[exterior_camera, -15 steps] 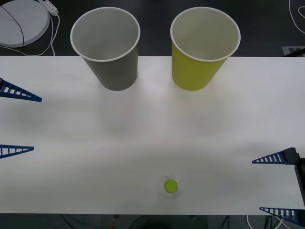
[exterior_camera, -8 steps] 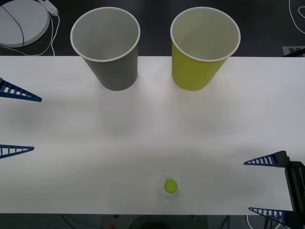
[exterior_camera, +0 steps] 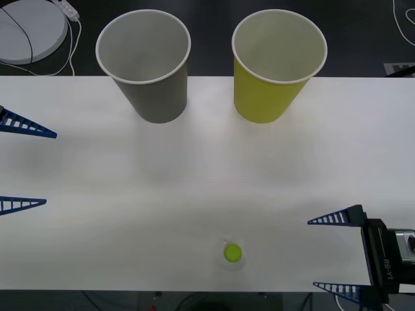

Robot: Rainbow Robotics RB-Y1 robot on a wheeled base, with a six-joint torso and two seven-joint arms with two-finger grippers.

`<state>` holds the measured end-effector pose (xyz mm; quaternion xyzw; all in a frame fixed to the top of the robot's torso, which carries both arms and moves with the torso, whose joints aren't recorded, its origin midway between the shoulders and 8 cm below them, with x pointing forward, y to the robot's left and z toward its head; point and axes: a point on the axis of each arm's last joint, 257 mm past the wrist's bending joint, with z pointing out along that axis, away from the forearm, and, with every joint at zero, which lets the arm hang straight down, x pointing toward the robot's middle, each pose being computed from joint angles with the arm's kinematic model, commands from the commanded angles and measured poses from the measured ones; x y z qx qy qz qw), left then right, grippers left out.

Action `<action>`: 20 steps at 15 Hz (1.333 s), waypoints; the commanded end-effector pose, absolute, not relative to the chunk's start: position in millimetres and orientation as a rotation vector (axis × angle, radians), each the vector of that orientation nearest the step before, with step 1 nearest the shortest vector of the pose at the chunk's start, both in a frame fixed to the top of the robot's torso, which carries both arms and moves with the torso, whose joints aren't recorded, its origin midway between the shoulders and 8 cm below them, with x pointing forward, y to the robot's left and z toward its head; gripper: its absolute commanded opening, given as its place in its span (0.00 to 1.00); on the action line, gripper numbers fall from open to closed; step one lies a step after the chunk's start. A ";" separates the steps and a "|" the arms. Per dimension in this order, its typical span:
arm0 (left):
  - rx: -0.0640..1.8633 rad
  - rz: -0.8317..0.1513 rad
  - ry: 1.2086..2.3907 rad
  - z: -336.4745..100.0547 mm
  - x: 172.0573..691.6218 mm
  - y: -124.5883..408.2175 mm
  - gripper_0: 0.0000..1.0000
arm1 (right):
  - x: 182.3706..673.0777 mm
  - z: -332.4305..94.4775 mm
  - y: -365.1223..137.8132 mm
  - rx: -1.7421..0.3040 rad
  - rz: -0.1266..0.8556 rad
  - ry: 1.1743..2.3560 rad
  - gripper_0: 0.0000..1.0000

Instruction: Put the can into the green bin and the plastic bottle into the gray bin

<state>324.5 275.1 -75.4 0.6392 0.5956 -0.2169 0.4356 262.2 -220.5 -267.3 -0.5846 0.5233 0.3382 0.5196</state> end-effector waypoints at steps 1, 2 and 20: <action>1.591 -0.540 1.482 -75.4 324.5 275.1 1.00 | 265.2 -271.8 -203.5 -1.399 0.831 1.241 1.00; 1.591 -0.540 1.482 -75.4 324.5 275.1 1.00 | 265.0 -274.3 -196.3 -1.394 0.842 1.240 1.00; 1.591 -0.540 1.482 -75.4 324.5 275.1 1.00 | 276.5 -288.3 -123.6 -1.409 0.882 1.170 1.00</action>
